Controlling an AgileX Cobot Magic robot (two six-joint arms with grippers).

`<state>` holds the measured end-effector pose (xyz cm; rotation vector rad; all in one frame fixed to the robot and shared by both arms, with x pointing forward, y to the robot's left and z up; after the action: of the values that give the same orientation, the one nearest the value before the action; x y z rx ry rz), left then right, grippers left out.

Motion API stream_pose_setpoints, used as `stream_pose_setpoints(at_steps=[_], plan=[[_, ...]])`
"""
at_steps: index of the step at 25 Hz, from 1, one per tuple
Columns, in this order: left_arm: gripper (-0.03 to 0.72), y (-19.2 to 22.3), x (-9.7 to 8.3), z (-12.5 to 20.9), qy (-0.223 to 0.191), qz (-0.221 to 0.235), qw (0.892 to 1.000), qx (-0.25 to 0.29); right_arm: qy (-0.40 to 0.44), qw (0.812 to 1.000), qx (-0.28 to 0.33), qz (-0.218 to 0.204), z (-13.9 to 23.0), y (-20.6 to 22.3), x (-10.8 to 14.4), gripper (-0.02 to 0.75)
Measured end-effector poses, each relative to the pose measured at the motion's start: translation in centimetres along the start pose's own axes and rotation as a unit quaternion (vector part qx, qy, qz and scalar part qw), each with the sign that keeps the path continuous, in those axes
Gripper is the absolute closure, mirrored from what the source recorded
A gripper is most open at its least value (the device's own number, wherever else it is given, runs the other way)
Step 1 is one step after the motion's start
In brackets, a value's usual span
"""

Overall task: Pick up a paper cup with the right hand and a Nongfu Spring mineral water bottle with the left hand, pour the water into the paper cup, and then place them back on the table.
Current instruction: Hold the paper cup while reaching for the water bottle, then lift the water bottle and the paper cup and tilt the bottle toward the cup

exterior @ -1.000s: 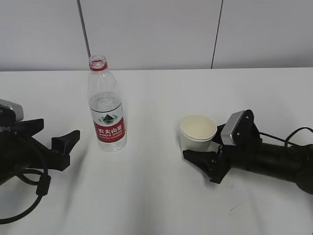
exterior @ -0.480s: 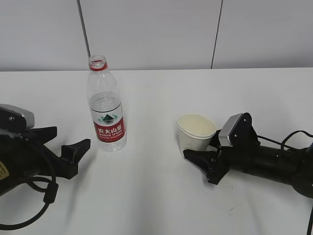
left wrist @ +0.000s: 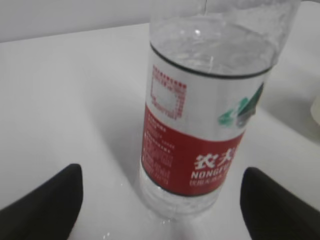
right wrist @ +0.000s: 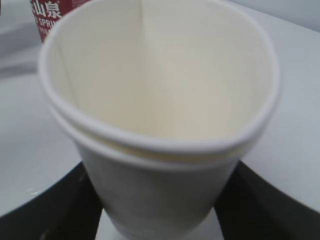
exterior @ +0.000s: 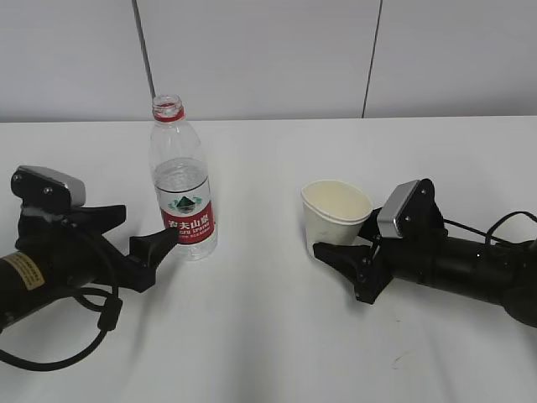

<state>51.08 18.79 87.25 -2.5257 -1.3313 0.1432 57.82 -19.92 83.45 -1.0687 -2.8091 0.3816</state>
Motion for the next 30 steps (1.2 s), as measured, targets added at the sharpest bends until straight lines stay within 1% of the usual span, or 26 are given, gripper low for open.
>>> stream_pose_setpoints(at_steps=[3, 9, 11, 14, 20, 22, 24, 28, 29, 30], plan=[[0.098, 0.8, 0.1, -0.9, 0.010, 0.012, 1.000, -0.019, 0.001, 1.000, 0.000, -0.003, 0.0, 0.0, 0.1, 0.274], [0.070, 2.6, 0.4, -2.3, 0.013, 0.028, 0.998, -0.050, 0.001, 1.000, 0.001, -0.004, 0.0, 0.0, 0.1, 0.274], [0.069, 3.4, 0.3, -2.1, 0.012, 0.041, 0.998, -0.049, 0.002, 1.000, 0.001, -0.004, 0.0, 0.0, 0.1, 0.274], [0.069, 4.5, 0.3, -1.4, 0.000, 0.054, 0.998, -0.042, 0.002, 1.000, 0.001, -0.005, 0.0, 0.0, 0.1, 0.274], [0.077, 5.7, 0.4, -0.2, -0.005, 0.061, 0.998, -0.030, -0.006, 1.000, -0.003, -0.014, -0.6, -0.1, 0.3, 0.274], [0.108, 5.8, 0.3, 0.1, -0.006, 0.062, 0.998, -0.026, -0.005, 1.000, -0.005, -0.016, -0.8, -0.1, 0.3, 0.274], [0.155, 5.8, 0.3, 0.0, -0.006, 0.063, 0.998, -0.026, -0.002, 1.000, -0.005, -0.019, -0.8, -0.2, 0.4, 0.274], [0.299, 5.8, 0.3, 0.0, -0.005, 0.065, 0.998, -0.026, -0.004, 1.000, -0.003, -0.028, -0.8, -0.2, 0.6, 0.275], [0.328, 5.8, 0.2, 0.1, -0.001, 0.066, 0.997, -0.026, -0.005, 0.999, -0.002, -0.034, -0.7, -0.2, 0.7, 0.275], [0.341, 5.8, 0.2, 0.1, 0.003, 0.068, 0.997, -0.026, -0.007, 0.999, -0.001, -0.039, -0.8, -0.2, 0.8, 0.275]])
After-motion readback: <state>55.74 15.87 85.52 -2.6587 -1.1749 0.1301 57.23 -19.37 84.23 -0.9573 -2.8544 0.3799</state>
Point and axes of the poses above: a point on each arm's last joint axis where the gripper is mounted, y pointing out along that axis toward the gripper, x along the wrist's bending axis when the last joint is at zero, z = x × y, the point moved 2 cm from there along y, pointing out along that axis toward the gripper, and after that the axes turned 7 degrees about y, right-handed, at the moved point
